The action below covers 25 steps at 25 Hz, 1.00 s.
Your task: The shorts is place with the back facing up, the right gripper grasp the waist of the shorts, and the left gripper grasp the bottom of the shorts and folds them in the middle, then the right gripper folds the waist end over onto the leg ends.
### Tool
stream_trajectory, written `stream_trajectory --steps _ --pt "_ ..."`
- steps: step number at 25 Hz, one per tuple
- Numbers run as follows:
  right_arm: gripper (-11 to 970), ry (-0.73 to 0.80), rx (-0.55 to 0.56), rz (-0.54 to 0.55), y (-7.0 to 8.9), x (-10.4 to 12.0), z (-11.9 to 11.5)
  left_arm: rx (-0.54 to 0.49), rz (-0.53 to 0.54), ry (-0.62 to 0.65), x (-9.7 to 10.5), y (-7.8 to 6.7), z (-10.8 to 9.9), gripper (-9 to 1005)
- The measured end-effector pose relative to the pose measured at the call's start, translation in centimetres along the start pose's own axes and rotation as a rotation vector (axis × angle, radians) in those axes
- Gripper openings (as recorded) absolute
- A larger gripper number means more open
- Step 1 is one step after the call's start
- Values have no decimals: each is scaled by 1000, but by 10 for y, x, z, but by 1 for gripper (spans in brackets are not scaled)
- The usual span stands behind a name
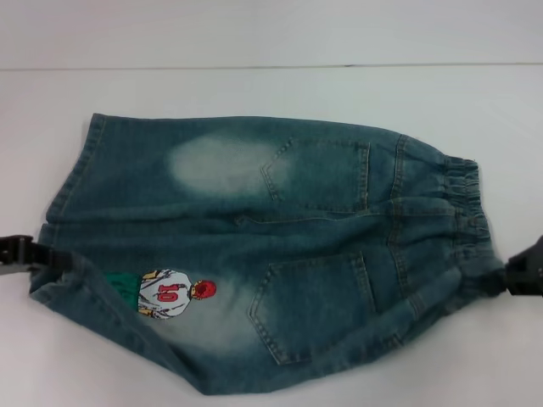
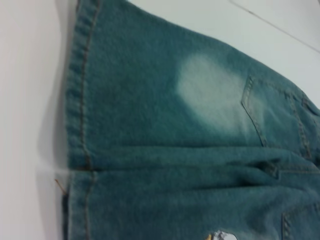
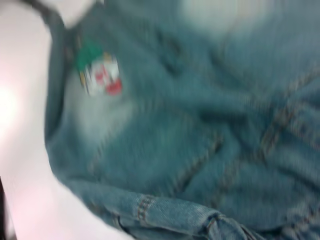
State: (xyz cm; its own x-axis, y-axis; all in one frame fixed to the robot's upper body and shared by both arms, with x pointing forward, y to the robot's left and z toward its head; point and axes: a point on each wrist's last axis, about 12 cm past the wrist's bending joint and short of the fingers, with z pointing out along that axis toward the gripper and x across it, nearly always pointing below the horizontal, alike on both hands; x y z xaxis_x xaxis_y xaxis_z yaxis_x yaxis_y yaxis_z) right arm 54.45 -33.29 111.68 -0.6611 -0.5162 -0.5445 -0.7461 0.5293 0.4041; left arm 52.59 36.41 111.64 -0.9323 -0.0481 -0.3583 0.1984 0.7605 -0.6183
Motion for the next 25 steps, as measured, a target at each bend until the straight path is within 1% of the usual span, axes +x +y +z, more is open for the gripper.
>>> stream_trajectory --steps 6,9,17,21,23,25 --pt "43 -222 -18 71 -7 11 -5 -44 2 -55 -9 4 0 21" --pt "44 -300 -5 109 -10 13 -5 -61 4 -96 -16 5 1 21" --pt "44 -509 33 218 -19 10 11 -76 -11 -247 -34 10 7 32" --pt "44 -579 70 252 -22 2 24 -83 -14 -306 -41 12 13 48" --pt "44 -577 75 255 -23 -2 30 -84 -10 -306 -44 12 16 56" --pt "44 -566 71 254 -22 -4 35 -81 1 -289 -44 12 13 64"
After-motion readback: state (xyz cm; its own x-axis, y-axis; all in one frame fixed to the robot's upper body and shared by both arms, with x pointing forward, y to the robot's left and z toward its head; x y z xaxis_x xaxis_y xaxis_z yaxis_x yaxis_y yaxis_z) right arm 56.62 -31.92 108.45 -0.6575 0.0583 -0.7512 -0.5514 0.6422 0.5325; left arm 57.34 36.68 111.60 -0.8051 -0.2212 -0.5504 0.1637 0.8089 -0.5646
